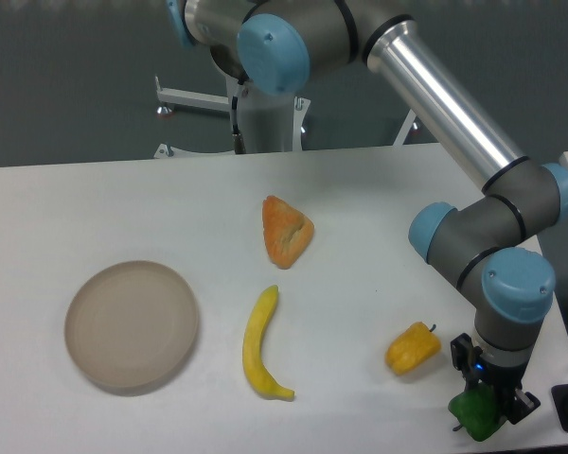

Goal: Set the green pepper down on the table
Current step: 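Lift the held green pepper with the gripper and carry it away from the yellow pepper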

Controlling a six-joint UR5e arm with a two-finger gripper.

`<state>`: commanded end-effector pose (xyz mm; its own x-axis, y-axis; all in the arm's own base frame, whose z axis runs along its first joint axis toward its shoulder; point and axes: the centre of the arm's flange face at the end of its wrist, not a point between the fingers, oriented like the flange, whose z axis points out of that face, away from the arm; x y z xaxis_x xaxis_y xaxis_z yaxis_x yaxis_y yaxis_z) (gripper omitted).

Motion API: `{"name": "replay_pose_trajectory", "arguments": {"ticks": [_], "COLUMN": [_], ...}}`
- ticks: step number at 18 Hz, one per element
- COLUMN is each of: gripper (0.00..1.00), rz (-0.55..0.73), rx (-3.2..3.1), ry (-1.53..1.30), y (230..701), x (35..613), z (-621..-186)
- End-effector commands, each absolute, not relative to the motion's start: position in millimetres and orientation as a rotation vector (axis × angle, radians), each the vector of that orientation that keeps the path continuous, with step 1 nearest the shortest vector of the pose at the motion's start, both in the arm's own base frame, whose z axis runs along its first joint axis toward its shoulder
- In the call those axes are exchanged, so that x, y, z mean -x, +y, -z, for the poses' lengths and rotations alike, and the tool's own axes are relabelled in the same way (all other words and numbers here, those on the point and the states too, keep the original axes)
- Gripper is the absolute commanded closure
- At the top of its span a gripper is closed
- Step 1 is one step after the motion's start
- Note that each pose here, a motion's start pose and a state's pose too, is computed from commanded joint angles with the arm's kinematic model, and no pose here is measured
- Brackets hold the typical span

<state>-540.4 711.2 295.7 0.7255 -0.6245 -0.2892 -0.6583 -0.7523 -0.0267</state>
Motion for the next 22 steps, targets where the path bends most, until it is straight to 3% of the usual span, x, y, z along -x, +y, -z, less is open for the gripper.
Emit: {"name": "replay_pose_trajectory", "arguments": {"ticks": [10, 17, 22], "gripper": [0.74, 0.74, 0.74], "rz": [-0.277, -0.164, -0.108], "rx": [2.799, 2.813, 2.8], "ry": [1.02, 0.951, 1.054], "y": [697, 624, 560], "x": [527, 535, 540], "z": [-321, -342, -344]}}
